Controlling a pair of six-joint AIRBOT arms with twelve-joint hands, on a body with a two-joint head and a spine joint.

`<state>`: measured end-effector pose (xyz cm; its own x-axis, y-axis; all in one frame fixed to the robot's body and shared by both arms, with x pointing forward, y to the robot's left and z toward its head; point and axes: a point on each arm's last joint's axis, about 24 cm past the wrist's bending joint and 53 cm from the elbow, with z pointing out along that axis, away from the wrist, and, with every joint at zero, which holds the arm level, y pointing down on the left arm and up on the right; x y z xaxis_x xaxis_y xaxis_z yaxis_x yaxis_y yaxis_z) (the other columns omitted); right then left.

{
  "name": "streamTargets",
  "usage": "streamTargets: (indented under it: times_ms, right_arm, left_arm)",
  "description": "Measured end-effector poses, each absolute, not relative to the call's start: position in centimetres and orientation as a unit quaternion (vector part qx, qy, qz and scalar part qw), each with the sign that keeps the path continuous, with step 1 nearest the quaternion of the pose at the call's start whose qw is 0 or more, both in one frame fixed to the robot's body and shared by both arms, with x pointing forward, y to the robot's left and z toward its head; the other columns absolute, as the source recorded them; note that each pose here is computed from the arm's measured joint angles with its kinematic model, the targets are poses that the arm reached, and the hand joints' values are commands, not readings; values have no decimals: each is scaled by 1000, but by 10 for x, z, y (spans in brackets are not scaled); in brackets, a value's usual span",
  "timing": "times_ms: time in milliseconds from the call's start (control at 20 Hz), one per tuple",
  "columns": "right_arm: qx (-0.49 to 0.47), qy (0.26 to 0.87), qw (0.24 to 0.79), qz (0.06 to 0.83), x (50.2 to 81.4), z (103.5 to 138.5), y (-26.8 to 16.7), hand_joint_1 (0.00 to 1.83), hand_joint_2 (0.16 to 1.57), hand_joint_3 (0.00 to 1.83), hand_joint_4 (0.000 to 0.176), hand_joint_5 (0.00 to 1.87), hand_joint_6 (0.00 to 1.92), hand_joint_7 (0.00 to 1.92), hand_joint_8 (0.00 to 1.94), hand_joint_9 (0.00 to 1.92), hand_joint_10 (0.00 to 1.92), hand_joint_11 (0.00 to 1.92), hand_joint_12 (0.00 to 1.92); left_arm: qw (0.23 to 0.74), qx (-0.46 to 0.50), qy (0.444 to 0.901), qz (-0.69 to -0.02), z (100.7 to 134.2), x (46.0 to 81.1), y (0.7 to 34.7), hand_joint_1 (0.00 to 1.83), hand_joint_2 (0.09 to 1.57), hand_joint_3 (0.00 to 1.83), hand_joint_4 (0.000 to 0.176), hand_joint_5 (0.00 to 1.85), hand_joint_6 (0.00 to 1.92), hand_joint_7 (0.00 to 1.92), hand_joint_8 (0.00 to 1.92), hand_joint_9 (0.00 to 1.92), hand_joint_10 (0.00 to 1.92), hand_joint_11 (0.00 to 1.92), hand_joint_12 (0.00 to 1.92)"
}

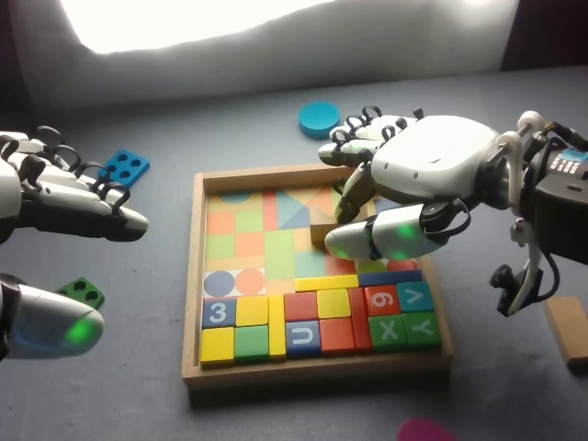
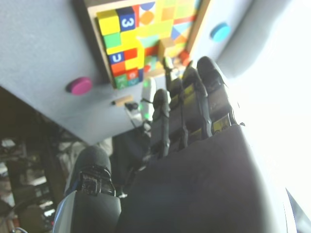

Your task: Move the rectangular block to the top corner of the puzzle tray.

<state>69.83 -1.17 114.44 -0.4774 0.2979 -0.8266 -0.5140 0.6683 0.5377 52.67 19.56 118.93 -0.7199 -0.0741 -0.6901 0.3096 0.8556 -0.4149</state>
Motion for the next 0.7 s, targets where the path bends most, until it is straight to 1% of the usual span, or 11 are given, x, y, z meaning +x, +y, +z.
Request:
streamTargets:
  times_ms: [200, 250, 350, 500, 600, 700]
  right_arm:
    - [-64, 760, 514, 392, 709, 1145, -22, 0, 1225, 1, 0, 829, 63, 117, 1, 0, 0, 0, 0]
    - [-62, 760, 518, 388, 713, 1145, -26, 0, 1227, 2, 0, 830, 62, 118, 1, 0, 0, 0, 0]
    - [-58, 759, 523, 383, 718, 1146, -32, 0, 1225, 0, 0, 841, 66, 136, 9, 0, 0, 0, 0]
    - [-56, 759, 526, 379, 722, 1146, -36, 0, 1220, 0, 0, 842, 64, 138, 8, 0, 0, 0, 0]
    - [-54, 760, 527, 377, 724, 1146, -39, 0, 1220, 0, 0, 830, 57, 133, 4, 0, 0, 0, 0]
    - [-52, 759, 531, 375, 727, 1145, -43, 0, 1223, 0, 0, 825, 54, 127, 2, 0, 0, 0, 0]
  left_arm:
    - [367, 65, 891, -260, 1188, 526, 196, 0, 1259, 1, 18, 232, 0, 200, 1, 169, 3, 0, 512]
    - [365, 65, 892, -258, 1187, 526, 196, 15, 1254, 0, 22, 235, 1, 202, 2, 173, 4, 0, 510]
    - [361, 66, 895, -256, 1184, 525, 197, 35, 1258, 0, 15, 229, 0, 194, 0, 168, 1, 0, 512]
    - [363, 66, 894, -257, 1185, 525, 197, 17, 1262, 2, 19, 222, 0, 197, 1, 173, 2, 0, 518]
    - [362, 66, 894, -256, 1185, 525, 197, 16, 1263, 2, 15, 223, 1, 200, 2, 173, 2, 0, 531]
    - [362, 66, 894, -256, 1185, 525, 197, 13, 1260, 0, 16, 226, 3, 202, 3, 177, 3, 0, 525]
